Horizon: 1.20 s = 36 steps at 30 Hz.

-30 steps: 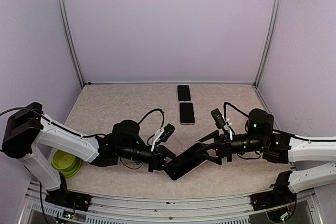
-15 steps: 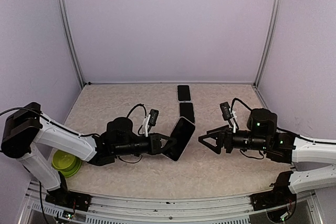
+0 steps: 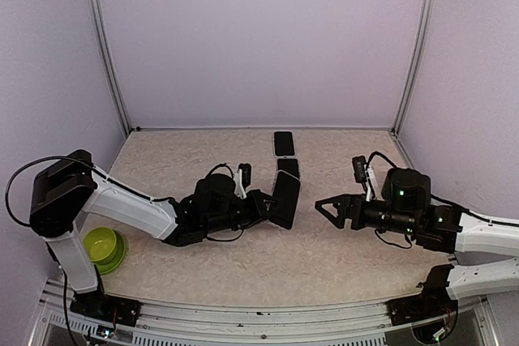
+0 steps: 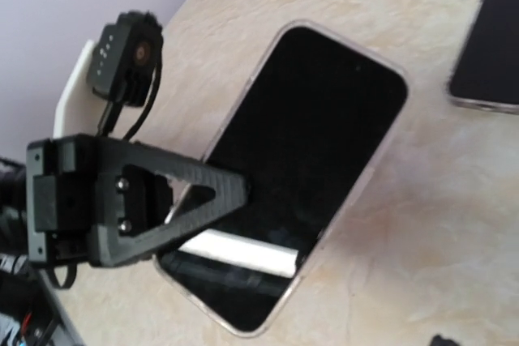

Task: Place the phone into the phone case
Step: Place the phone with the phone case at the center of the board.

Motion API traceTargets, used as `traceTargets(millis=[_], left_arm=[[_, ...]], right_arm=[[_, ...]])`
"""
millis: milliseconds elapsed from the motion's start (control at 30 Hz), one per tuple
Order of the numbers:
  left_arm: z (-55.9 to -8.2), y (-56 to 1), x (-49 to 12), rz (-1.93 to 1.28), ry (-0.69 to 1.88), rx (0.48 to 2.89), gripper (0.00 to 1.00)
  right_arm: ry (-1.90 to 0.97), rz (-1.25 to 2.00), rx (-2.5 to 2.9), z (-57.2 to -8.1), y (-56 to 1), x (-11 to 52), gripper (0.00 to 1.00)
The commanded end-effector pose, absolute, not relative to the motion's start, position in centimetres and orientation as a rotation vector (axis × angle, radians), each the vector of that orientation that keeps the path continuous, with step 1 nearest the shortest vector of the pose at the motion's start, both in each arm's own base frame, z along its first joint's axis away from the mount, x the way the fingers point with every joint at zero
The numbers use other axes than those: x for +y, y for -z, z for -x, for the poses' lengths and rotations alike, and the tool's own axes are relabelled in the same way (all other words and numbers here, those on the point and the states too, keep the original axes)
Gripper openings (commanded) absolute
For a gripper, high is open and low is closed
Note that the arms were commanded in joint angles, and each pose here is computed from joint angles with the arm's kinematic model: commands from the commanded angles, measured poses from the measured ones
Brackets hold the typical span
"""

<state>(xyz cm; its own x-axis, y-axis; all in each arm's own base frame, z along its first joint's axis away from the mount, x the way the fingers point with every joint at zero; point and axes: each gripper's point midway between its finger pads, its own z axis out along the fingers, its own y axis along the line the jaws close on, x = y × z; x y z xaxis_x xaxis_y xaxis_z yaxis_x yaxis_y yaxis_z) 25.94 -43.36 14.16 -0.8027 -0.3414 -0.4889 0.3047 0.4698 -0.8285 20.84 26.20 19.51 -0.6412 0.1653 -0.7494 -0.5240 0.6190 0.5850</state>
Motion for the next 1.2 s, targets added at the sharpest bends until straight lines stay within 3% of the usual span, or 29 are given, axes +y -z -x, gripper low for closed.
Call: traceTargets(millis=[0,633,1167], left_arm=[[-27.3,-14.8,-44.3,0.183,1.411,2.083,0.0],[-31.9,-7.8,-46.2,0.452,1.347,2.205,0.0],[-32.3,-5.0,-47.0,0.481,1.367,2.272,0.05]], right_arm=[[-1.014,0.176,2.033,-21.8,-19.8,24.8,0.9],[-0.963,0.13,2.062,-22.0,-18.4,23.7,0.91],[-0.94,0.126,2.057,-22.2,-18.3,23.3,0.91]])
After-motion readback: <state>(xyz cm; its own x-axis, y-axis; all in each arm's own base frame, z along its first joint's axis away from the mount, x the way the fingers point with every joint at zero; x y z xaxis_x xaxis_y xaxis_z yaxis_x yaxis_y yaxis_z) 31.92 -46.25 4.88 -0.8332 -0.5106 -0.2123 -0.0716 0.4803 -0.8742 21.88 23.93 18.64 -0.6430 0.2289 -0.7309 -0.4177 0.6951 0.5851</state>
